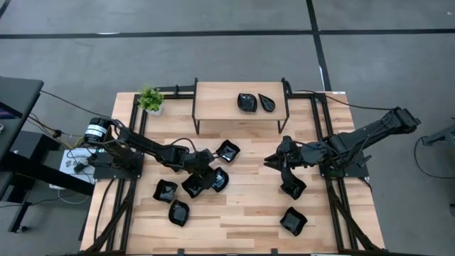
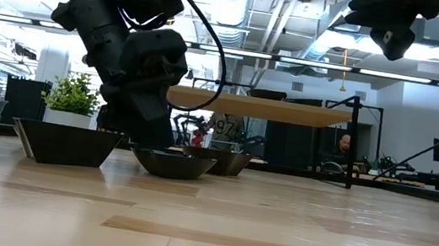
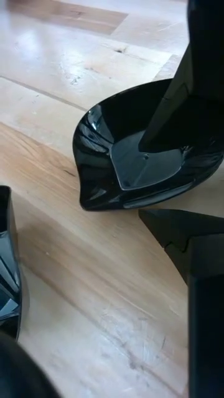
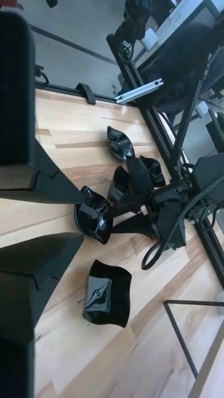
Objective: Pick & Place Mini shaped plates
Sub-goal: Stack the black leaf shaped plate on top of the black leaf shaped plate on the shelf
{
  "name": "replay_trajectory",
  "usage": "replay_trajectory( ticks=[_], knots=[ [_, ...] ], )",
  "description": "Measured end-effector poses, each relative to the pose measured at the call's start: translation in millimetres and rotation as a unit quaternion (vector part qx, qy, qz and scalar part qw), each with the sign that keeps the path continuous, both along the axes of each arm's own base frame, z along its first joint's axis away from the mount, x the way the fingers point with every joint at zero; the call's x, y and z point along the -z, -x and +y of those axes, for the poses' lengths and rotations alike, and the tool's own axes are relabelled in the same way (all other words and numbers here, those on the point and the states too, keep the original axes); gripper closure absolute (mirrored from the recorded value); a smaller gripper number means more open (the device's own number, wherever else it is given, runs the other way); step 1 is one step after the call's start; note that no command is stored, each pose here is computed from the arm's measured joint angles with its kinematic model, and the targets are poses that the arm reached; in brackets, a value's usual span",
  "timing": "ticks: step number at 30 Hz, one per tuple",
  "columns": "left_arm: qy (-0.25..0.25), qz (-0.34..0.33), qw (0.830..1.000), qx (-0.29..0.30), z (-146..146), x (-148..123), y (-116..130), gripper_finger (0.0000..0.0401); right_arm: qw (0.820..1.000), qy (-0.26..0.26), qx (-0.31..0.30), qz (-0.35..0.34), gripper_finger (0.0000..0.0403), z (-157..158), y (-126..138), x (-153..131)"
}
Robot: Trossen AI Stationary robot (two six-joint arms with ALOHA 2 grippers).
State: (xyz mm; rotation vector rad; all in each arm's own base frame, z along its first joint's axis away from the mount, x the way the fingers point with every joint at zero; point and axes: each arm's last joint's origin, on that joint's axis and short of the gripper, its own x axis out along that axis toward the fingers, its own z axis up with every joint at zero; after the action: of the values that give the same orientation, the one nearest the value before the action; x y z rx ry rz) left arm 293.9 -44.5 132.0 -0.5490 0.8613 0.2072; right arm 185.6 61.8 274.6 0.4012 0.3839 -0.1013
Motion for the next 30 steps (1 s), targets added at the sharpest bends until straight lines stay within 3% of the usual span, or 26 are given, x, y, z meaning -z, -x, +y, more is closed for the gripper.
replay_trajectory(
  ticks=[30],
  knots=[
    [0.009, 0.009, 1.0, 0.024, -1.1, 3.2, 0.3, 0.0243, 1.0, -0.003, 0.002, 0.0, 0.0322, -0.1, 0.0, 0.0]
  ],
)
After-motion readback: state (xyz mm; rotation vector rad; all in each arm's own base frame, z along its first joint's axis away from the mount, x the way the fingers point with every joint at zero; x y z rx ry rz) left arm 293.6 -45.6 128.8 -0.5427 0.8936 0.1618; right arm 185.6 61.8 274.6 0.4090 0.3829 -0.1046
